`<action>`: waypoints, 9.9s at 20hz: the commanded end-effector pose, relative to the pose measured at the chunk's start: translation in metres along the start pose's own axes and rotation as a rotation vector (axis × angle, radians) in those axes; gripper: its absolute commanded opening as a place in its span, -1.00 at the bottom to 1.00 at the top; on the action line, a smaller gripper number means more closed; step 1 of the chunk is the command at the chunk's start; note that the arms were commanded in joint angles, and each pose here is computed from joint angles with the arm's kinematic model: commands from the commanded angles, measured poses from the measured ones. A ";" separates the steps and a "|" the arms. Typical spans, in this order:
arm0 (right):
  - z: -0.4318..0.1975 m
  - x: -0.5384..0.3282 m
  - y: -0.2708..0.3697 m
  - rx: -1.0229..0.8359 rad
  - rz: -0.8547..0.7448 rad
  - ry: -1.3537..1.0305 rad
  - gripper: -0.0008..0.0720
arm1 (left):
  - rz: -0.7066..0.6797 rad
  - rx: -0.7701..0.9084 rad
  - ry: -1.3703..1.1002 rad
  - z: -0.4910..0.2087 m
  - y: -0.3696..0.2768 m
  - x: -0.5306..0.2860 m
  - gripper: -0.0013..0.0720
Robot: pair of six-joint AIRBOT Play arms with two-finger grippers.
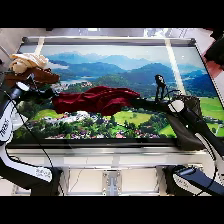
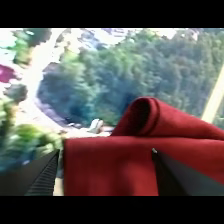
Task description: Fold the shirts.
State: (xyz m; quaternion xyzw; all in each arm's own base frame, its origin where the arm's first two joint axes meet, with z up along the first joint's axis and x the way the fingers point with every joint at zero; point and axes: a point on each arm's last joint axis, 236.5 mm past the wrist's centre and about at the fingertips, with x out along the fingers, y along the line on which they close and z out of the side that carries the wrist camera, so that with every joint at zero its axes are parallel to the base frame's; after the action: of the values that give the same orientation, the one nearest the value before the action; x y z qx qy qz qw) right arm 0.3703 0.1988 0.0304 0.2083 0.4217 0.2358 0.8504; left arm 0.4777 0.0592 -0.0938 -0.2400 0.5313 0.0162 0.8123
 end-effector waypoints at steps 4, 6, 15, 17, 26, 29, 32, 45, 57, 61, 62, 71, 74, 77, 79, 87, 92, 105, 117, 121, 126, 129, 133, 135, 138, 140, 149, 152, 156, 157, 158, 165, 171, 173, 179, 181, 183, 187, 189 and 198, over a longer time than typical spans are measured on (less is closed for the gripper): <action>-0.006 0.000 0.005 0.011 0.019 0.026 0.34 | -0.073 -0.033 0.030 -0.007 -0.013 0.011 -0.59; -0.007 0.000 0.005 0.010 0.021 0.032 0.34 | -0.093 -0.047 0.012 -0.002 -0.019 0.006 -0.92; -0.012 0.037 -0.053 0.160 -0.138 0.025 0.10 | -0.117 0.027 -0.218 0.048 -0.049 -0.099 -0.92; -0.025 0.064 -0.045 0.335 -0.062 0.090 0.56 | -0.124 0.039 -0.234 0.049 -0.054 -0.110 -0.92; -0.034 0.156 0.009 0.517 0.097 0.189 0.58 | -0.139 0.044 -0.167 0.034 -0.058 -0.106 -0.92; -0.021 0.173 0.018 0.573 0.126 0.158 0.53 | -0.138 0.044 -0.168 0.034 -0.058 -0.106 -0.92; 0.008 0.175 0.018 0.599 0.130 0.074 -0.95 | -0.138 0.044 -0.168 0.034 -0.058 -0.106 -0.92; 0.147 -0.009 0.111 -0.220 0.149 -0.164 -0.94 | -0.096 0.124 -0.494 0.061 -0.058 -0.262 -0.92; 0.146 -0.382 0.215 -0.638 0.011 -0.790 -0.95 | -0.022 0.334 -1.015 -0.022 -0.131 -0.517 -0.93; 0.159 -0.238 0.104 -0.525 -0.272 -0.349 -0.95 | -0.243 0.360 -0.447 -0.024 -0.130 -0.373 -0.93; 0.156 -0.195 0.076 -0.481 -0.300 -0.228 -0.95 | -0.257 0.391 -0.274 -0.034 -0.131 -0.329 -0.93; 0.123 0.077 -0.106 -0.162 -0.345 0.085 -0.26 | 0.109 0.413 0.399 -0.079 -0.061 0.005 -0.89; 0.174 0.074 -0.092 -0.188 -0.323 -0.099 0.38 | 0.098 0.364 0.104 0.006 -0.081 -0.003 0.80; 0.210 0.030 -0.083 -0.245 -0.364 -0.122 0.38 | 0.078 0.380 -0.139 0.080 -0.107 -0.082 0.99; 0.222 -0.019 -0.090 -0.265 -0.437 -0.093 0.37 | 0.083 0.369 -0.229 0.095 -0.106 -0.138 0.98; 0.114 -0.074 -0.118 -0.142 -0.416 0.219 0.37 | 0.071 0.115 -0.079 -0.075 -0.016 -0.146 0.96; 0.050 0.010 -0.133 -0.011 -0.310 0.209 0.37 | -0.110 -0.143 -0.114 -0.144 -0.031 -0.110 0.96; 0.075 0.102 -0.039 -0.198 -0.107 0.098 0.37 | -0.049 -0.265 -0.130 -0.137 -0.001 -0.064 0.96; 0.044 0.115 -0.062 -0.145 -0.203 0.199 0.25 | -0.055 -0.074 -0.200 -0.111 -0.038 -0.031 0.96; 0.034 0.127 -0.071 -0.084 -0.213 0.219 0.06 | -0.069 -0.039 -0.181 -0.108 -0.052 -0.021 0.96; 0.029 0.140 -0.080 -0.047 -0.222 0.225 -0.92 | -0.068 -0.029 -0.145 -0.117 -0.055 -0.011 0.24; 0.038 0.142 -0.074 -0.023 -0.201 0.190 -0.93 | -0.069 -0.029 -0.146 -0.117 -0.056 -0.011 -0.91; 0.067 0.116 -0.045 -0.115 -0.182 0.217 -0.94 | -0.111 -0.006 -0.234 -0.093 -0.070 -0.046 -0.92; 0.094 0.076 -0.023 -0.218 -0.204 0.209 -0.94 | -0.142 0.031 -0.350 -0.062 -0.078 -0.101 -0.92; 0.135 -0.021 0.023 -0.355 -0.244 0.108 -0.94 | -0.153 0.117 -0.548 -0.023 -0.085 -0.219 -0.92; 0.155 -0.101 0.063 -0.425 -0.244 -0.032 -0.94 | -0.145 0.163 -0.702 -0.010 -0.093 -0.311 -0.92; 0.162 -0.345 0.194 -0.578 -0.095 -0.545 -0.95 | -0.129 0.427 -1.007 -0.044 -0.179 -0.523 -0.92; 0.159 -0.338 0.187 -0.577 -0.118 -0.498 -0.95 | -0.176 0.347 -0.753 -0.067 -0.171 -0.476 -0.92; 0.151 -0.241 0.135 -0.523 -0.190 -0.210 -0.95 | -0.204 0.168 -0.225 -0.104 -0.121 -0.358 -0.92; 0.152 -0.212 0.117 -0.514 -0.216 -0.151 -0.95 | -0.182 0.126 -0.176 -0.101 -0.105 -0.333 -0.92; 0.153 -0.179 0.098 -0.508 -0.240 -0.090 -0.95 | -0.161 0.083 -0.115 -0.100 -0.088 -0.304 -0.92; 0.161 0.056 -0.011 -0.373 -0.258 0.035 -0.95 | -0.158 -0.046 0.283 -0.105 -0.044 -0.088 -0.92; 0.208 0.133 -0.045 -0.315 -0.239 -0.259 -0.93 | -0.380 -0.274 0.097 -0.014 -0.073 -0.005 -0.64; 0.226 0.126 -0.034 -0.295 -0.215 -0.332 -0.35 | -0.489 -0.245 -0.002 0.021 -0.095 -0.020 0.47; 0.243 0.009 -0.050 -0.336 -0.344 -0.109 0.23 | -0.544 -0.095 -0.160 0.067 -0.062 -0.143 0.47; 0.218 -0.041 -0.072 -0.277 -0.386 0.018 0.23 | -0.371 -0.065 -0.069 0.028 -0.010 -0.153 0.41; 0.178 -0.068 -0.084 -0.219 -0.389 0.144 0.23 | -0.286 -0.120 -0.018 -0.018 0.023 -0.151 0.41; 0.082 -0.047 -0.089 -0.047 -0.284 0.206 0.23 | -0.267 -0.290 -0.092 -0.084 0.038 -0.118 0.41; 0.031 -0.028 -0.088 0.139 -0.210 0.175 0.23 | -0.320 -0.286 -0.104 -0.099 0.023 -0.106 0.41; -0.109 0.011 -0.081 0.640 -0.028 0.250 0.27 | -0.383 -0.326 -0.138 -0.087 -0.008 -0.088 0.41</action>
State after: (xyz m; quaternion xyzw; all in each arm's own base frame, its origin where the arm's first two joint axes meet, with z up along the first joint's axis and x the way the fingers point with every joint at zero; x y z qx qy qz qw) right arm 0.3212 0.1505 -0.0660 0.3823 0.5779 0.1212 0.7108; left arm 0.3603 0.0381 -0.0439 -0.4501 0.4254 -0.0405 0.7841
